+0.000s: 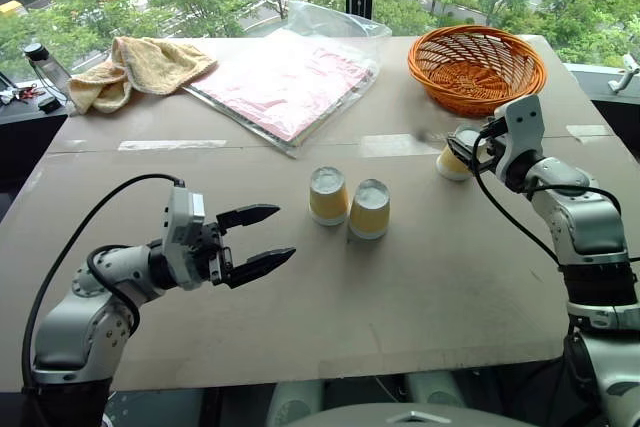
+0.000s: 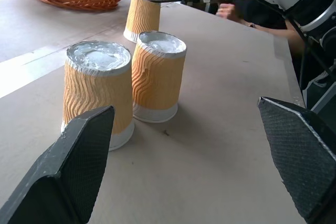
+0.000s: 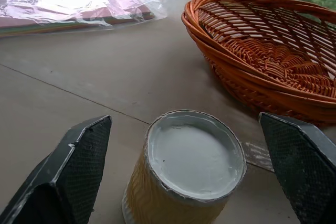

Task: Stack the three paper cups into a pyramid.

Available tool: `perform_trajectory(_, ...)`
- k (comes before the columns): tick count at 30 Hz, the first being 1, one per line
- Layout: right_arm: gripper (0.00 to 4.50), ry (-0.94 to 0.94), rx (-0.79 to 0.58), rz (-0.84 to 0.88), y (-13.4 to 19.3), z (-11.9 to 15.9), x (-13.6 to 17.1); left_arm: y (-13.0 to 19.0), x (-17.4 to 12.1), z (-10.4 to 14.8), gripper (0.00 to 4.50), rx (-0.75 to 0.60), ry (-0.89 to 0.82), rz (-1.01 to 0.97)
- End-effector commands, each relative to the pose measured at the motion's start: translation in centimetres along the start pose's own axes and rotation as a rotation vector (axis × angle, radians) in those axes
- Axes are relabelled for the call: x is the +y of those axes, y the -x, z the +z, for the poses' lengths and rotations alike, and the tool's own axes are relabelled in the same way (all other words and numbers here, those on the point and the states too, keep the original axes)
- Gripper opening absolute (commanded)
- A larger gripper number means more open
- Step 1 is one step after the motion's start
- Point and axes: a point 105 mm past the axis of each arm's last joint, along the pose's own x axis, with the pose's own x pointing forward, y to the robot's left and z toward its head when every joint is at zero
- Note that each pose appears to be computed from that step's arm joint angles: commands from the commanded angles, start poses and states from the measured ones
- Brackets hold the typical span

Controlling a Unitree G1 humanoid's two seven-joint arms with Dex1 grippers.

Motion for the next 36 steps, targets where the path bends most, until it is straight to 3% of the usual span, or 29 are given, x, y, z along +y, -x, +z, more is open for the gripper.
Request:
perform_trajectory(1,4.44,-0.008,-0.044,-0.05,-0.4,0.7,-1.2,0.0,-0.5,1.0,4.5,-0.023,-0.046,-0.01)
perform_trajectory(4,4.44,-0.075,-0.034,-0.025,-0.6,0.1,-0.9,0.0,-0.5,1.1,4.5,-0.025,-0.049,-0.01)
perform_trajectory(7,3.69,-0.108,-0.03,-0.015,-0.7,-0.3,-0.8,0.0,-0.6,1.1,4.5,-0.03,-0.05,-0.013)
perform_trajectory(10,2.39,-0.095,-0.054,0.003,-0.3,0.2,-0.7,-0.1,-0.7,1.3,4.5,-0.041,-0.05,-0.017)
perform_trajectory(11,2.19,-0.089,-0.072,0.021,-0.1,0.6,-0.5,-0.1,-0.7,1.3,4.5,-0.048,-0.055,-0.012)
perform_trajectory(14,2.19,-0.063,-0.145,0.135,0.9,2.6,1.1,-0.1,-0.3,1.6,4.5,-0.077,-0.091,0.031)
perform_trajectory(20,2.19,-0.008,-0.279,0.457,3.5,8.8,7.6,2.1,0.1,2.8,4.5,-0.255,-0.103,0.066)
perform_trajectory(23,2.19,0.001,-0.29,0.559,4.2,10.8,10.7,3.5,-0.2,2.6,4.5,-0.271,-0.022,0.016)
perform_trajectory(29,2.19,0.042,-0.234,0.699,4.8,11.6,15.2,5.6,-0.3,1.2,4.5,-0.233,0.043,0.023)
perform_trajectory(36,2.19,0.082,-0.157,0.761,4.9,10.4,16.7,5.9,-0.5,1.0,4.5,-0.234,0.049,0.031)
